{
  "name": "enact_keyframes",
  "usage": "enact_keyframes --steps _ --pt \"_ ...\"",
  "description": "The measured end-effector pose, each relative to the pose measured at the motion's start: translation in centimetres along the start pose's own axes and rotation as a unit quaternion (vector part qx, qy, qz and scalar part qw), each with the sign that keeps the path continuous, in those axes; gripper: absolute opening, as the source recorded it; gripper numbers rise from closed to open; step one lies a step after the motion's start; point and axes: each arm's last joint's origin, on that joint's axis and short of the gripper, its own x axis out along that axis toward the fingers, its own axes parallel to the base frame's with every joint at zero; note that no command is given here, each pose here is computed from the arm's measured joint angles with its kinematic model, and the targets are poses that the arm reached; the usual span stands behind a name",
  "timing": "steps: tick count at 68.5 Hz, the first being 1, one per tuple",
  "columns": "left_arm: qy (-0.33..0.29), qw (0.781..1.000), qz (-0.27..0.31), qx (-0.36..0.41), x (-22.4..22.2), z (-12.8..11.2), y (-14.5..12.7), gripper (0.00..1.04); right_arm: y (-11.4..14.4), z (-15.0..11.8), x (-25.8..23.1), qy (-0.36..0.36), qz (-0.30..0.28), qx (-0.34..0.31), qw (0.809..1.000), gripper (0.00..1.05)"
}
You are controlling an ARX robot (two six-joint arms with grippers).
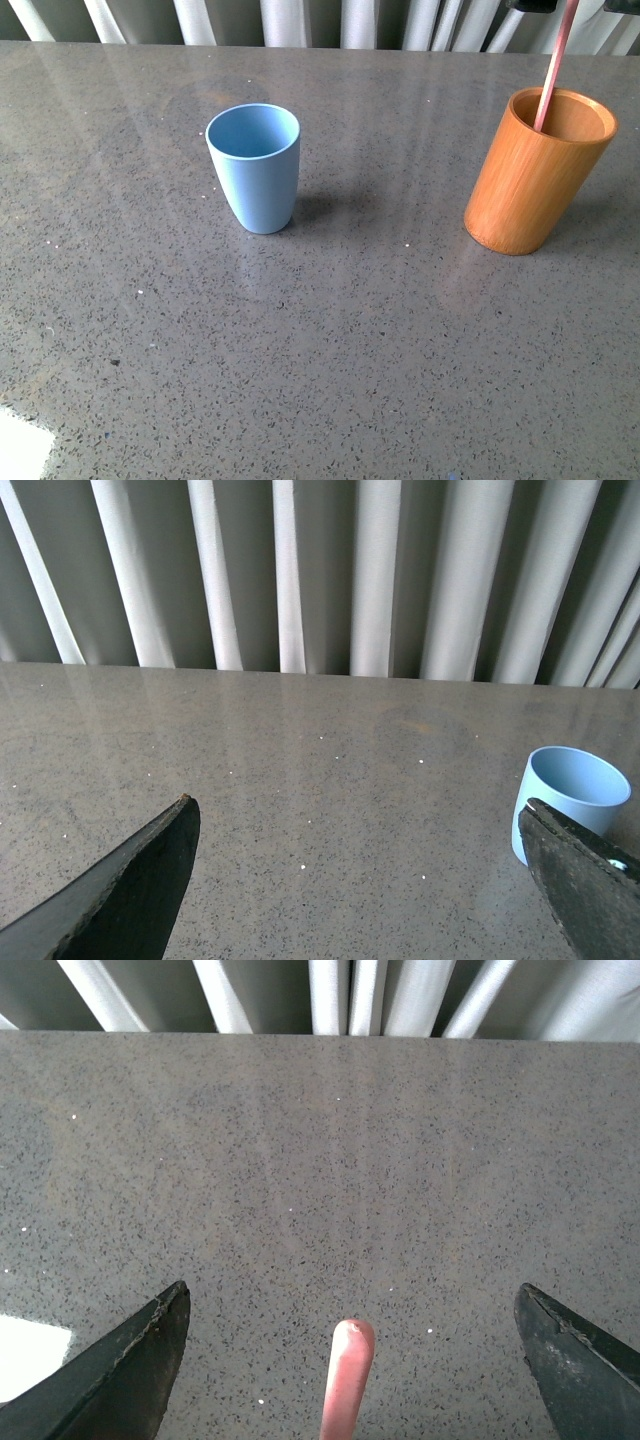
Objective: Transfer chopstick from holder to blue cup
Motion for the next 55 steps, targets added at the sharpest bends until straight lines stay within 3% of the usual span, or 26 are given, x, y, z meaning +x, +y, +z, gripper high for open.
enact_keyframes --steps 14,27,45,55 --pt "0.000 1.000 0.000 0.000 0.00 0.00 0.00 0.96 0.01 -0.14 0.09 0.005 0.002 0.005 1.000 0.82" --pt "0.000 1.000 0.000 0.000 0.00 0.00 0.00 0.96 0.03 -0.20 0.17 0.007 0.005 0.009 1.000 0.57" --pt "0.000 1.000 0.000 0.000 0.00 0.00 0.00 0.96 0.04 -0.10 0.42 0.007 0.003 0.009 1.000 0.44" --pt "0.000 1.000 0.000 0.000 0.00 0.00 0.00 0.96 0.04 -0.23 0.69 0.013 0.002 0.010 1.000 0.23"
